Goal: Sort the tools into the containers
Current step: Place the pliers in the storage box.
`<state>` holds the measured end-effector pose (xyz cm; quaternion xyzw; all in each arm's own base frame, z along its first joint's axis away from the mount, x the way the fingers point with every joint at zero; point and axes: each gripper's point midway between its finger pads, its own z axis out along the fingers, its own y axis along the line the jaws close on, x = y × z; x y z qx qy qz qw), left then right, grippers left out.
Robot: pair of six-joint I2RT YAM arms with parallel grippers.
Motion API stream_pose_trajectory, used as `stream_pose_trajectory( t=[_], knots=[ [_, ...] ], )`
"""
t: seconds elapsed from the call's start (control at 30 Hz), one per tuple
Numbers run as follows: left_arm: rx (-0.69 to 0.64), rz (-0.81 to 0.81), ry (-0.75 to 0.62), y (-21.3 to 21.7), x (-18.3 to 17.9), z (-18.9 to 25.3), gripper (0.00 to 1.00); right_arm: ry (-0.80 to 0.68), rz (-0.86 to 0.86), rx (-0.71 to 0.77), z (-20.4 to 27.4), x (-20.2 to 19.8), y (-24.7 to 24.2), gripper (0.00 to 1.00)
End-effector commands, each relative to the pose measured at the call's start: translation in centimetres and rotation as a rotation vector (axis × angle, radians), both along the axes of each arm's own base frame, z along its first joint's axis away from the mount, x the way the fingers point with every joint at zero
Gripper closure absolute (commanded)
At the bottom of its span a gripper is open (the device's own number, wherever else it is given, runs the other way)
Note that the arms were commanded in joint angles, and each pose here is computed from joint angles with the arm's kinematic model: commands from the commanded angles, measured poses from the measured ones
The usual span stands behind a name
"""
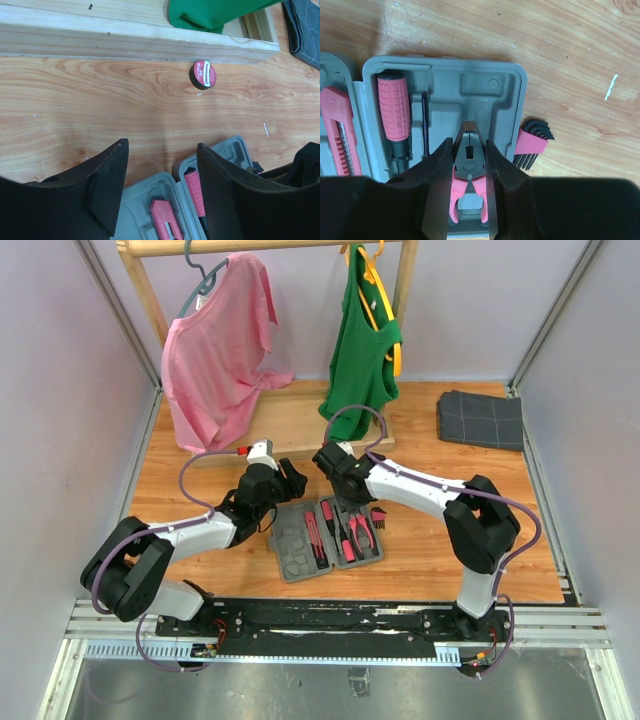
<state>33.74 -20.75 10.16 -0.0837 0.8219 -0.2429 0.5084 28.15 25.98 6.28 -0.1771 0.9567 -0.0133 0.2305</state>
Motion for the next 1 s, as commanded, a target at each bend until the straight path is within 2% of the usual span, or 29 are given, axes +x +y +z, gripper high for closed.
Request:
stream_pose_trajectory(
  t=[0.0, 0.17, 0.37, 0.7, 0.97],
  knots=[
    [-0.027, 0.010, -0.034, -0.1, 0.7, 1.6, 0.39, -0.007, -0.012, -0.063, -1.2, -0.1, -0.9, 0.75],
    [-0.027, 0.010, -0.037, -0.1, 0.7, 1.7, 0.39, -0.031, -0.017, -0.059, -0.9, 0.2, -1.0, 0.64],
    [-0.027, 0.005, -0.034, -0.2, 0.7, 1.5, 0.39, -0.041, -0.004, -0.049, -0.5, 0.2, -0.9, 0.58],
    [-0.023, -0.017, -0.039, -0.5, 0.7, 1.7, 0.39, -0.077, 0.033, 0.011, 1.6, -0.4, -1.1, 0.59],
    [-0.035, -0.206, -0.058, -4.4, -0.1, 2.3, 0.48, -0.032, 0.037, 0.070, 1.8, -2.8, -2.4, 0.67]
  ],
)
